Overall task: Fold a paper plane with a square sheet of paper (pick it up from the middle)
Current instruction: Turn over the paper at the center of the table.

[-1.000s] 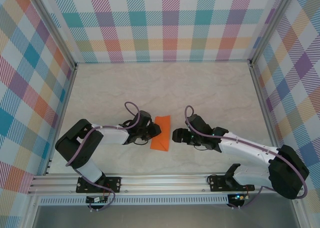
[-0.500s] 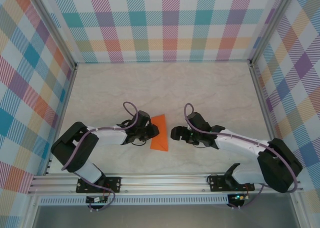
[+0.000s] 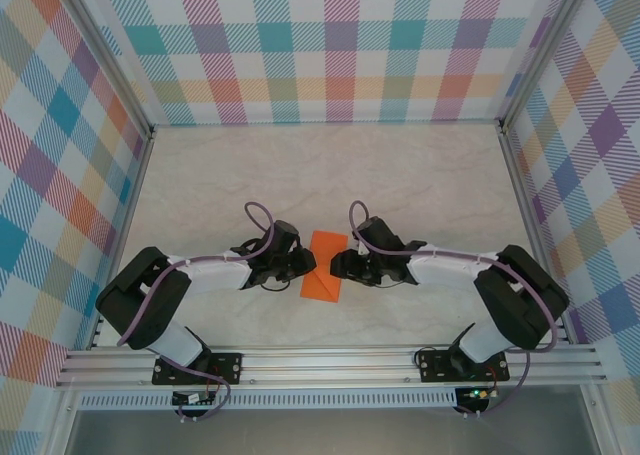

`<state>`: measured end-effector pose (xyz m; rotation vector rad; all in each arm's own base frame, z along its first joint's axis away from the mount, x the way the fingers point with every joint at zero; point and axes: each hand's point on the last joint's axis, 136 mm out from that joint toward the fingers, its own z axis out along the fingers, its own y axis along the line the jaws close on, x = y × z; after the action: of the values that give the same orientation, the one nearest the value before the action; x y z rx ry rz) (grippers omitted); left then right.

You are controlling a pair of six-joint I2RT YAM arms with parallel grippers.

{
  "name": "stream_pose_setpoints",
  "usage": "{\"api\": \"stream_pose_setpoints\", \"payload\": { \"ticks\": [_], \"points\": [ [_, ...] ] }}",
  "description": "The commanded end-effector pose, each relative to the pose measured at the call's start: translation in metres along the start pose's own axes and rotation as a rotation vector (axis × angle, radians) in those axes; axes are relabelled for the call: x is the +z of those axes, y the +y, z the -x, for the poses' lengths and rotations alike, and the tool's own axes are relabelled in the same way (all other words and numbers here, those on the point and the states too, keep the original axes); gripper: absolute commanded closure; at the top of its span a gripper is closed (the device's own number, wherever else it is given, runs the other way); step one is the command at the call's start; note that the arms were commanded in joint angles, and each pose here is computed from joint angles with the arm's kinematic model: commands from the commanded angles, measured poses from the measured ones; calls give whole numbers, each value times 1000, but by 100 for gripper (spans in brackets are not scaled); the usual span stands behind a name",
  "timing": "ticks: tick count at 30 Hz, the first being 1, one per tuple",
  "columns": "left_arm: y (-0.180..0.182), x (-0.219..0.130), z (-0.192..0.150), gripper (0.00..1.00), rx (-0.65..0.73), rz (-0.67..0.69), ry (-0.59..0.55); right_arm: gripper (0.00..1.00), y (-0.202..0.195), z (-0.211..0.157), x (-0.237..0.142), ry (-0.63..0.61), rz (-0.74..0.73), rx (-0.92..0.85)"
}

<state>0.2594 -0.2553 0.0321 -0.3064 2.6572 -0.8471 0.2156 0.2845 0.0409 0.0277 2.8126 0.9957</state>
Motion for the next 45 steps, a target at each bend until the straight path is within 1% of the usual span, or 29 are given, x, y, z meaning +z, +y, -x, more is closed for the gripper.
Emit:
{"api": "stream_pose_setpoints", "payload": {
  "ticks": [1,4,8,11,13,15,25,28,31,35,39,40,42,45],
  "points": [
    [-1,2,-2,77,30,4,11,46,9,4,9,23,29,10],
    [-3,7,-3,77,32,-5,23,48,3,5,13,22,11,32],
    [4,11,-4,77,22,26,33,48,0,4,14,15,2,42],
    [6,15,-6,78,17,35,44,49,4,3,15,24,29,40],
    [10,17,-8,78,13,46,52,52,6,4,17,26,39,46],
    [11,19,-9,79,12,53,57,52,8,4,17,26,50,48],
    [17,15,-11,79,9,71,54,53,13,8,16,13,66,43],
    [14,13,-8,79,6,65,45,58,13,3,17,27,84,29],
    [13,11,-7,79,4,67,38,58,12,-2,17,39,104,5],
    [12,10,-7,79,2,63,36,61,10,-8,17,58,116,-15],
    [11,10,-6,79,-2,58,34,67,9,-11,17,58,130,-23],
    [10,9,-6,79,-5,55,33,70,9,-12,16,59,130,-26],
    [10,8,-6,78,-7,49,30,79,10,-12,16,61,130,-33],
    [4,1,-3,78,-7,28,10,88,12,-11,13,66,118,-52]
  ]
}}
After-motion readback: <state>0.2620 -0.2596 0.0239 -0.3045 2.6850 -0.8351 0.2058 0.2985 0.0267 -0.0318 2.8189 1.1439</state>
